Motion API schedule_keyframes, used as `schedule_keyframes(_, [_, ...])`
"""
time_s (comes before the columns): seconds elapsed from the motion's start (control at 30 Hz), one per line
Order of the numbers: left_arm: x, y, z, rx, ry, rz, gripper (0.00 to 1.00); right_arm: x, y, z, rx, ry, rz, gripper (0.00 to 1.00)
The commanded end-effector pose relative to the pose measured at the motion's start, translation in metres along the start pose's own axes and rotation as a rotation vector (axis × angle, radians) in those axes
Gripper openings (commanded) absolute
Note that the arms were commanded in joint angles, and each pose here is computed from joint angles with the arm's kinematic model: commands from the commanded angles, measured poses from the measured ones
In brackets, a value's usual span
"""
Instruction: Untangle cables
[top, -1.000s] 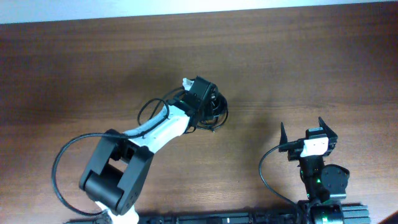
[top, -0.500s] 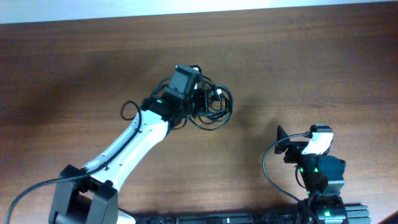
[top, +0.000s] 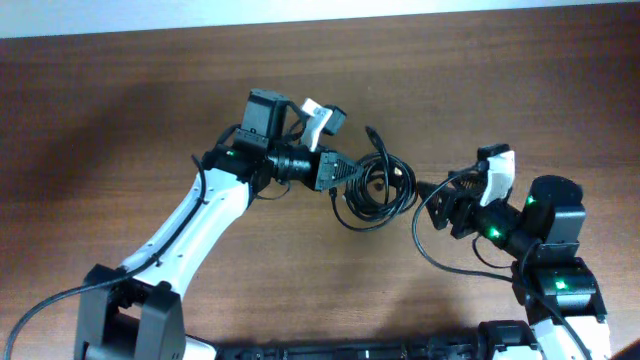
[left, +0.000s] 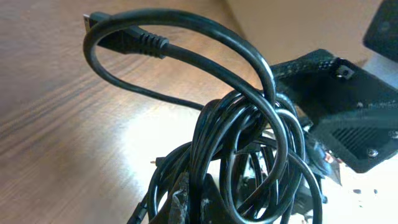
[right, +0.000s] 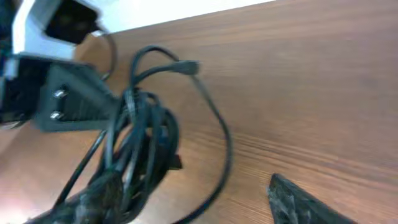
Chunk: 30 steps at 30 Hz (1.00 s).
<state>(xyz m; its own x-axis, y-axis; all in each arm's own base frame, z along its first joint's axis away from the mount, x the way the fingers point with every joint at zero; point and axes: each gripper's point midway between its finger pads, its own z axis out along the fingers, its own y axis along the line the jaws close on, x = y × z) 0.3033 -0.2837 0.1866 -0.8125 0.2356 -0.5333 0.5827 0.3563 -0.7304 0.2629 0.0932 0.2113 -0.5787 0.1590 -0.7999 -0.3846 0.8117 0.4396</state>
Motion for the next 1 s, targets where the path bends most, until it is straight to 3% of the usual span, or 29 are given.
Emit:
schedule_keyframes(0.0, [0.001, -0.030, 0.001, 0.121, 0.017, 0.054, 0.00, 0.000, 0.026, 0.001, -0.156, 0.033, 0.018, 0.61])
schedule_keyframes(0.1, [0.002, -0.034, 0.005, 0.127, 0.022, 0.068, 0.00, 0.012, 0.045, 0.005, -0.317, 0.110, 0.063, 0.60])
schedule_keyframes(0.13, [0.002, -0.034, 0.005, 0.128, 0.023, 0.068, 0.00, 0.015, 0.047, 0.007, -0.342, 0.133, 0.082, 0.55])
schedule_keyframes(0.17, [0.001, -0.034, 0.005, 0.131, 0.021, 0.070, 0.00, 0.018, 0.043, 0.011, -0.339, 0.148, 0.098, 0.42])
schedule_keyframes(0.2, [0.002, -0.036, 0.004, 0.138, 0.023, 0.064, 0.00, 0.022, 0.038, 0.017, -0.332, 0.173, 0.125, 0.18])
schedule_keyframes(0.23, [0.002, -0.039, 0.004, 0.156, 0.027, 0.064, 0.00, 0.028, 0.030, 0.024, -0.313, 0.202, 0.155, 0.04])
schedule_keyframes(0.27, [0.002, -0.038, 0.004, 0.151, 0.025, 0.065, 0.11, 0.033, 0.021, 0.031, -0.275, 0.221, 0.176, 0.04])
schedule_keyframes(0.3, [0.001, -0.033, 0.004, 0.126, 0.019, 0.063, 0.30, 0.038, 0.010, 0.037, -0.232, 0.241, 0.195, 0.04])
schedule_keyframes(0.33, [0.002, -0.021, 0.005, 0.057, 0.017, 0.047, 0.65, 0.045, -0.004, 0.043, -0.167, 0.263, 0.215, 0.04])
schedule_keyframes(0.37, [0.004, -0.012, 0.005, 0.009, 0.023, 0.025, 0.74, 0.048, -0.009, 0.045, -0.144, 0.271, 0.221, 0.04])
schedule_keyframes(0.43, [0.011, 0.001, 0.006, -0.072, 0.041, -0.007, 0.75, 0.043, -0.005, 0.045, -0.164, 0.257, 0.209, 0.04])
schedule_keyframes(0.53, [0.015, -0.007, 0.013, -0.053, 0.059, 0.011, 0.67, 0.029, 0.018, 0.041, -0.308, 0.216, 0.170, 0.04])
schedule_keyframes(0.7, [0.027, -0.025, 0.030, -0.019, 0.105, 0.063, 0.68, 0.006, 0.026, 0.042, -0.354, 0.144, 0.191, 0.04])
schedule_keyframes(0.9, [0.027, -0.020, 0.045, -0.121, 0.102, 0.157, 0.68, -0.017, 0.043, 0.037, -0.451, 0.093, 0.210, 0.04])
schedule_keyframes(0.93, [0.025, -0.019, 0.047, -0.133, 0.092, 0.171, 0.63, -0.015, 0.047, 0.035, -0.472, 0.102, 0.207, 0.04])
schedule_keyframes(0.97, [0.022, -0.012, 0.047, -0.183, 0.081, 0.177, 0.40, -0.014, 0.049, 0.036, -0.479, 0.107, 0.205, 0.04])
